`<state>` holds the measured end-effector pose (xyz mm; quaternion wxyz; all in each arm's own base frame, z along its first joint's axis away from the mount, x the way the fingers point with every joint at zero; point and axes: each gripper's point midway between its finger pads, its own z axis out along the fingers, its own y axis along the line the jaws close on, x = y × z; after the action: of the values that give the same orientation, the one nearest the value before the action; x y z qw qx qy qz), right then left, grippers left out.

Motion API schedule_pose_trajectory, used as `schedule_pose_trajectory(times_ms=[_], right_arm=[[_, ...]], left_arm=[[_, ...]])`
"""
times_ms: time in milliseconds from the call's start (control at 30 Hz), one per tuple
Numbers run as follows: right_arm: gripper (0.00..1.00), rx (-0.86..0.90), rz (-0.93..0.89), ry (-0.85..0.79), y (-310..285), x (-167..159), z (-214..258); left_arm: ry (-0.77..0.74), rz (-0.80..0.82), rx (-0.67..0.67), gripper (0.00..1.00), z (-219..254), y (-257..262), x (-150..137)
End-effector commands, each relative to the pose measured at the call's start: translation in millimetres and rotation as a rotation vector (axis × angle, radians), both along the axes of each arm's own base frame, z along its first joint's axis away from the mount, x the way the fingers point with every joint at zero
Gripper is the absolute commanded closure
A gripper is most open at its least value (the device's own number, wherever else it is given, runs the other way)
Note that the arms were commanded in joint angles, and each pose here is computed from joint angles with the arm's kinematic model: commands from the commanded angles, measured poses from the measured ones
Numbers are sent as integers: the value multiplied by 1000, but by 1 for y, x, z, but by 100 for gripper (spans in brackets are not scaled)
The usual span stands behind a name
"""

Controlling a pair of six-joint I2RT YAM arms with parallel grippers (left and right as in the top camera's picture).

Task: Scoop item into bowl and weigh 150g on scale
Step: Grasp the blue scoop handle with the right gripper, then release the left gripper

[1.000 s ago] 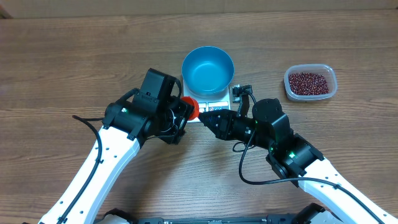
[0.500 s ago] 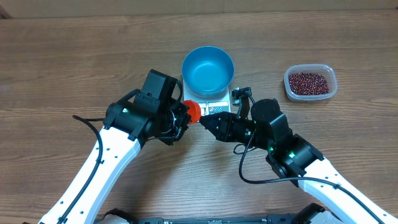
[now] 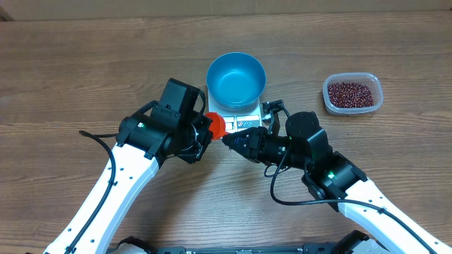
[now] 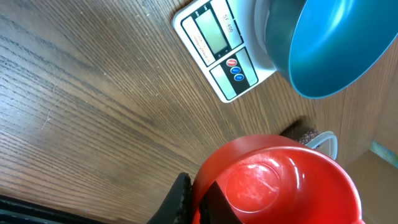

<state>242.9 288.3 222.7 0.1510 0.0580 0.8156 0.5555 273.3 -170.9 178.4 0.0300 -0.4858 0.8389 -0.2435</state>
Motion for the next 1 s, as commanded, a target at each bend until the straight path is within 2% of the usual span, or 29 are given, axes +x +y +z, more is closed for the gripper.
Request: schedule_pose_trajectory(times_ms=[0, 133, 667, 767, 967], right_arm=[[75, 18, 28, -2, 4, -5, 6], [66, -14, 8, -62, 1, 2, 4], [67, -25, -34, -75, -2, 9, 4], [78, -24, -34, -74, -2, 9, 4], [88, -23, -31, -74, -2, 8, 4]], left_arm=[[-25, -25, 3, 96, 6, -3, 0], [-30, -25, 51, 96, 2, 5, 0], [-2, -33, 34, 96, 1, 3, -6], [5, -27, 26, 95, 2, 2, -7], [7, -27, 26, 96, 1, 2, -7]])
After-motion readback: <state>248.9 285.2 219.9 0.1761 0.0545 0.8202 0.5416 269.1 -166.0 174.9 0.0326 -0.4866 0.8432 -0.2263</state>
